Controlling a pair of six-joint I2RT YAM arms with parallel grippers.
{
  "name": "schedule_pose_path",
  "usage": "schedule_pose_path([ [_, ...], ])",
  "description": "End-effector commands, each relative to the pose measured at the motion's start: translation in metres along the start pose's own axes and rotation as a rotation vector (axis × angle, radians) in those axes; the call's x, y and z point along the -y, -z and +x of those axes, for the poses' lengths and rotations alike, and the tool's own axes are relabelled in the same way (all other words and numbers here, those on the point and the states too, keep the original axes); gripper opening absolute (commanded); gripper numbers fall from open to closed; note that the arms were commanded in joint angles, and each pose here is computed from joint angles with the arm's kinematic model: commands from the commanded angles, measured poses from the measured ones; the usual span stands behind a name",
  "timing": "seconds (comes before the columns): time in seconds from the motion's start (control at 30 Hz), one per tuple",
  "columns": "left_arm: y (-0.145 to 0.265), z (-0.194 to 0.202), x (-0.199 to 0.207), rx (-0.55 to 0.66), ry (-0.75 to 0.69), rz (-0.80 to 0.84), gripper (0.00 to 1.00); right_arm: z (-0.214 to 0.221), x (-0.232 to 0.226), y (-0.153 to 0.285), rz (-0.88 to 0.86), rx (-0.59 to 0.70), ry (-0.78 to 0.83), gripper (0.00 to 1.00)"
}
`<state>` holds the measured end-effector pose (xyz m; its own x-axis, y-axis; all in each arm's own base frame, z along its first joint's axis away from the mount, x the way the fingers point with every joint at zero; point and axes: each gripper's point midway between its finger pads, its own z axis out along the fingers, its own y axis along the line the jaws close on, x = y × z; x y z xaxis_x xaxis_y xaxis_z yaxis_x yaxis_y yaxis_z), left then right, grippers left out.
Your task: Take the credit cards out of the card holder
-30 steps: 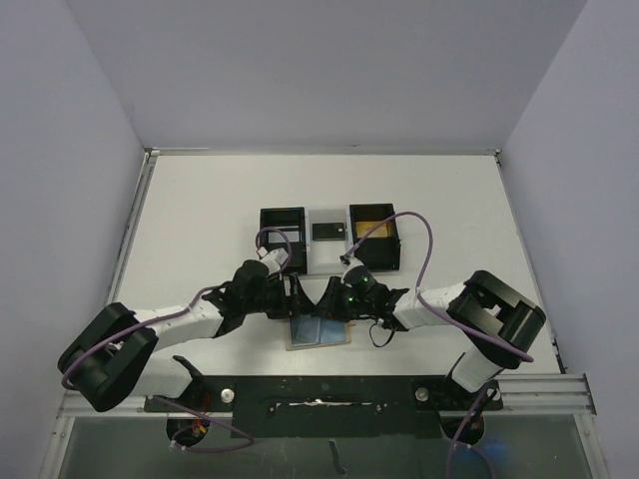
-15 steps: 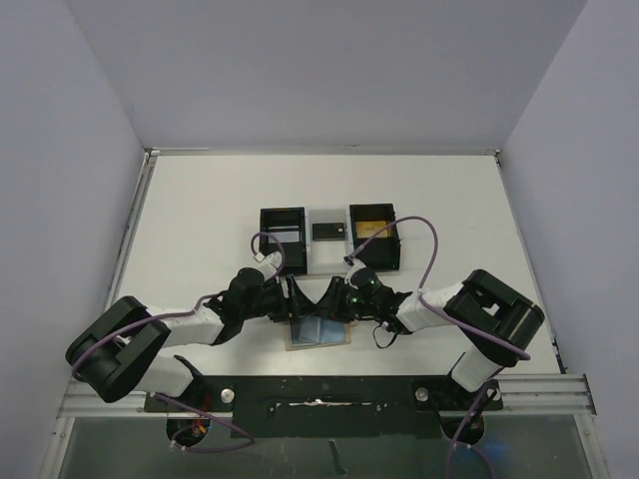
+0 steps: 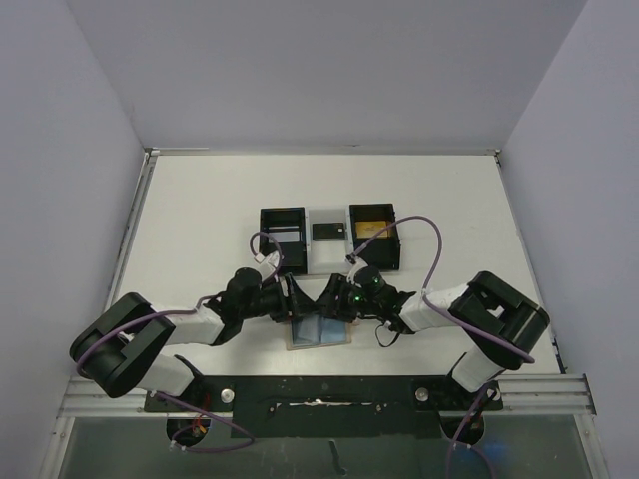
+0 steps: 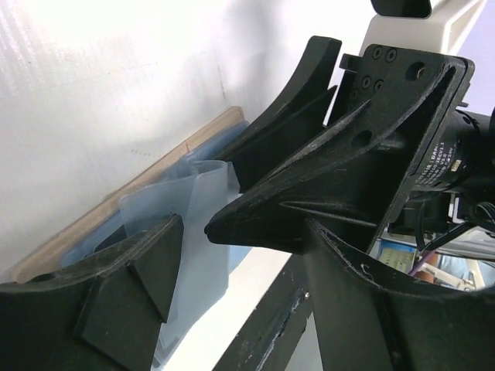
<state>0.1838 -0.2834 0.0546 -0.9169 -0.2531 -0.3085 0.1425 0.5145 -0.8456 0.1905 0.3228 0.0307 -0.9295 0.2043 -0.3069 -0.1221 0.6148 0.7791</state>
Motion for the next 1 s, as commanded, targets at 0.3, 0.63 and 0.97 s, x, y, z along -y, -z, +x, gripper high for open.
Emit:
schedule_pose_path([
  [0.3,-0.002,0.018,0.012,-0.091,0.026,0.08,0.59,-0.031,-0.006,0.025,0.104,0.138,0.03,0.6],
  [0.63,-0.019,0.025,0.048,-0.171,-0.003,0.209,0.58,-0.055,0.01,0.061,0.234,0.291,-0.018,0.61],
  [0.97,-0.044,0.057,0.068,-0.279,-0.019,0.249,0.56,-0.075,0.054,0.123,0.472,0.468,-0.144,0.62],
])
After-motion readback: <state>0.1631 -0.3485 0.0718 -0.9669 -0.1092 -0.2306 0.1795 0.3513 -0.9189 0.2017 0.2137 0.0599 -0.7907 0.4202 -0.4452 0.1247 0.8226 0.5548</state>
